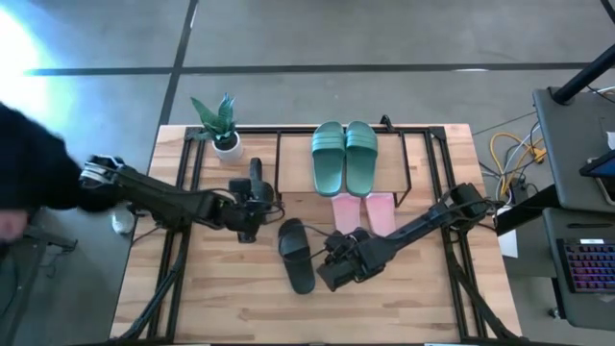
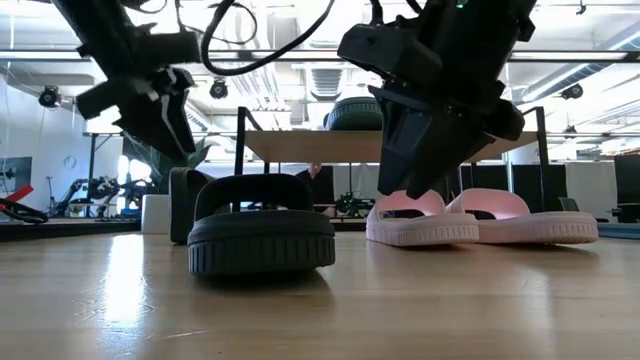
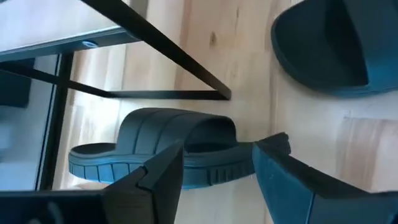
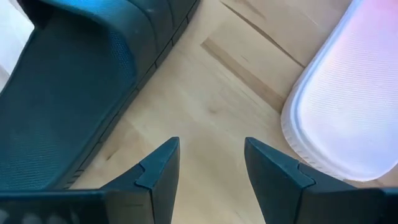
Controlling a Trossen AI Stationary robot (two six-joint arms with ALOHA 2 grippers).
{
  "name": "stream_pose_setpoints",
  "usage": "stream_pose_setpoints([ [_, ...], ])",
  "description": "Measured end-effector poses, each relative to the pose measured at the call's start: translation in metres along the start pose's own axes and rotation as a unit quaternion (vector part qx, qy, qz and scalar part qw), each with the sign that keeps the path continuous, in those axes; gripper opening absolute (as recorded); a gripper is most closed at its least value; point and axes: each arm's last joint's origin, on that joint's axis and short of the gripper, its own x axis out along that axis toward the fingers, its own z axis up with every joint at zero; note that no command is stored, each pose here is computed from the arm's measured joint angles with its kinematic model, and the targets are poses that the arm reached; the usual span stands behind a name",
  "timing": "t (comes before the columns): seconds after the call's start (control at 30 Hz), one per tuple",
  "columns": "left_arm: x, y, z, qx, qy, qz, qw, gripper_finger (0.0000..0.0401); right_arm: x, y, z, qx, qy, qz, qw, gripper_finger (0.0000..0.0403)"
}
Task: Pick and place slides into the shelf
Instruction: Move the left black slipper to the right of the left black slipper
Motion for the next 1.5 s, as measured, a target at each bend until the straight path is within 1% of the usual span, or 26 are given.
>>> stream_pose_setpoints([
  [0.2, 0.015, -0.004, 0.001, 0.014, 0.017, 0.074, 0.997, 0.0178, 0.0, 0.0, 0.0, 0.0, -0.001, -0.001, 1.0, 0.0173],
  [0.5, 0.037, -0.005, 0.004, -0.001, 0.028, 0.103, 0.994, 0.0172, 0.001, -0.001, -0.001, -0.001, 0.0, -0.003, 1.0, 0.0173],
  [0.57, 0.042, -0.005, 0.004, -0.003, 0.033, 0.105, 0.994, 0.016, 0.001, -0.001, -0.001, -0.001, 0.0, -0.003, 1.0, 0.0173],
  [0.63, 0.046, -0.003, 0.003, -0.004, 0.041, 0.107, 0.993, 0.0138, 0.001, -0.001, -0.001, -0.002, 0.0, -0.004, 1.0, 0.0173],
  [0.93, 0.056, -0.001, 0.0, 0.003, 0.066, 0.12, 0.991, 0.0015, 0.002, -0.002, -0.001, 0.0, 0.0, -0.004, 1.0, 0.0173],
  [1.0, 0.055, -0.001, 0.0, 0.001, 0.065, 0.117, 0.991, 0.0005, 0.002, -0.002, -0.001, 0.002, 0.0, -0.005, 1.0, 0.0173],
  [1.13, 0.045, 0.004, -0.002, 0.007, 0.076, 0.108, 0.991, 0.0001, 0.002, -0.002, -0.002, 0.003, 0.001, -0.006, 1.0, 0.0173],
  [1.23, 0.029, 0.011, 0.001, -0.004, 0.083, 0.08, 0.993, 0.0, 0.002, -0.002, -0.002, 0.003, 0.003, -0.005, 1.0, 0.0173],
  [1.3, 0.013, 0.017, 0.004, -0.024, 0.084, 0.04, 0.995, 0.0, 0.002, -0.002, -0.001, 0.004, 0.003, -0.004, 1.0, 0.0172],
  [1.37, -0.004, 0.021, 0.006, -0.047, 0.083, -0.022, 0.995, 0.0, 0.002, -0.002, -0.002, 0.005, 0.004, -0.004, 1.0, 0.017],
  [1.4, -0.013, 0.024, 0.006, -0.059, 0.086, -0.063, 0.993, 0.0, 0.002, -0.002, -0.002, 0.005, 0.004, -0.004, 1.0, 0.0169],
  [1.47, -0.031, 0.028, 0.009, -0.089, 0.072, -0.146, 0.983, 0.0, 0.002, -0.002, -0.002, 0.005, 0.004, -0.003, 1.0, 0.0165],
  [1.5, -0.04, 0.03, 0.01, -0.099, 0.059, -0.178, 0.977, 0.0, 0.002, -0.002, -0.002, 0.005, 0.004, -0.003, 1.0, 0.0163],
])
